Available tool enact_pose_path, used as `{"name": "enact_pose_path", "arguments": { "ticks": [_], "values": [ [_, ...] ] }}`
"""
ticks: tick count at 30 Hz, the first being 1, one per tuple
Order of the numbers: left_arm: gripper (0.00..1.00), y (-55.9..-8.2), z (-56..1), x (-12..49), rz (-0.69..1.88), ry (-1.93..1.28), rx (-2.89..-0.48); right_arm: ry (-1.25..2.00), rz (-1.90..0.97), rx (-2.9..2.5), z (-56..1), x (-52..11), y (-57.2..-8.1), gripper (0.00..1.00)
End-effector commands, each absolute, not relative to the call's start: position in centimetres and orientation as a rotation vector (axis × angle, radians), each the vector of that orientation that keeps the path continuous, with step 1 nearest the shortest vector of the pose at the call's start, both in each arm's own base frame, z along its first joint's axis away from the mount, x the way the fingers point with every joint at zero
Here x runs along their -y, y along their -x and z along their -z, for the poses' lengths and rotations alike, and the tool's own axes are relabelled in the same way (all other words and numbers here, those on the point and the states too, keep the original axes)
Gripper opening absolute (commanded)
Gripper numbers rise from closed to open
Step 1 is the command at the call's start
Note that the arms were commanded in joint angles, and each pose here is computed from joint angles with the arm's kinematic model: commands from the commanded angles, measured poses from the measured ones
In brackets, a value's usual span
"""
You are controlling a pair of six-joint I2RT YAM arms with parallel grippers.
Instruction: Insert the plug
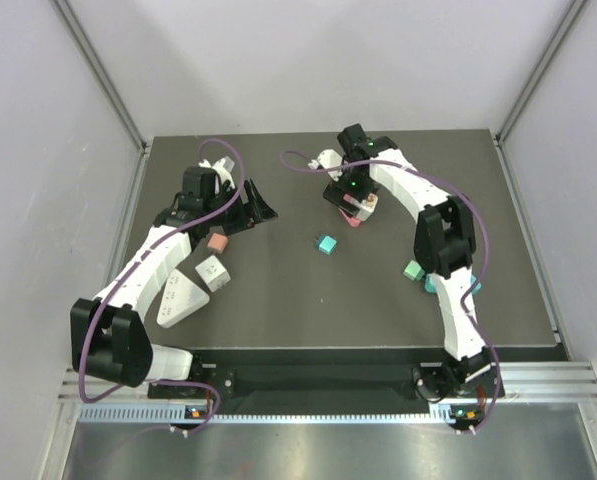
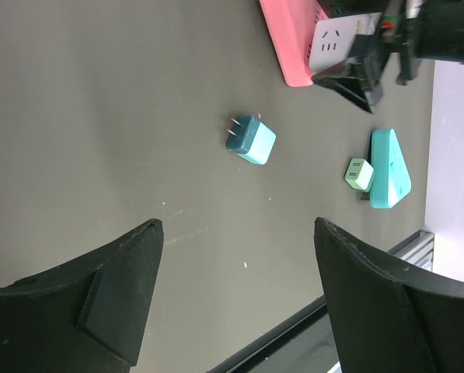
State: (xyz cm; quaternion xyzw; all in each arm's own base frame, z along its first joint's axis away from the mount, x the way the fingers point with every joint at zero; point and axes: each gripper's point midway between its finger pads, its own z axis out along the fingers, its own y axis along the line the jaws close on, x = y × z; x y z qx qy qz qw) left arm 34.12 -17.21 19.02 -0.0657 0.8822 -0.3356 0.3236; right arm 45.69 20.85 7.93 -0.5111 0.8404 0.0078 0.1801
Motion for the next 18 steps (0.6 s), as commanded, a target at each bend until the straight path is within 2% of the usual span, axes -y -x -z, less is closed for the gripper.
{"name": "enact_pose_path", "arguments": {
  "ticks": [1,10,18],
  "values": [
    [0.83,-34.5,-20.8,17.2,0.904,0.148,-2.239,1.34,-0.038,-2.233,-14.2,-21.6,-46.6,0.92],
    [0.83,-34.4,-20.9,17.4,0.921,0.141,-2.236,1.3,-0.188,-2.239,-14.8,-18.2,-45.1,0.92],
    [0.82,-34.5,-20.7,17.3,0.931,0.154,-2.239,1.397,-0.318,-2.157,-13.2,-18.5,-43.9,0.92]
  ]
}}
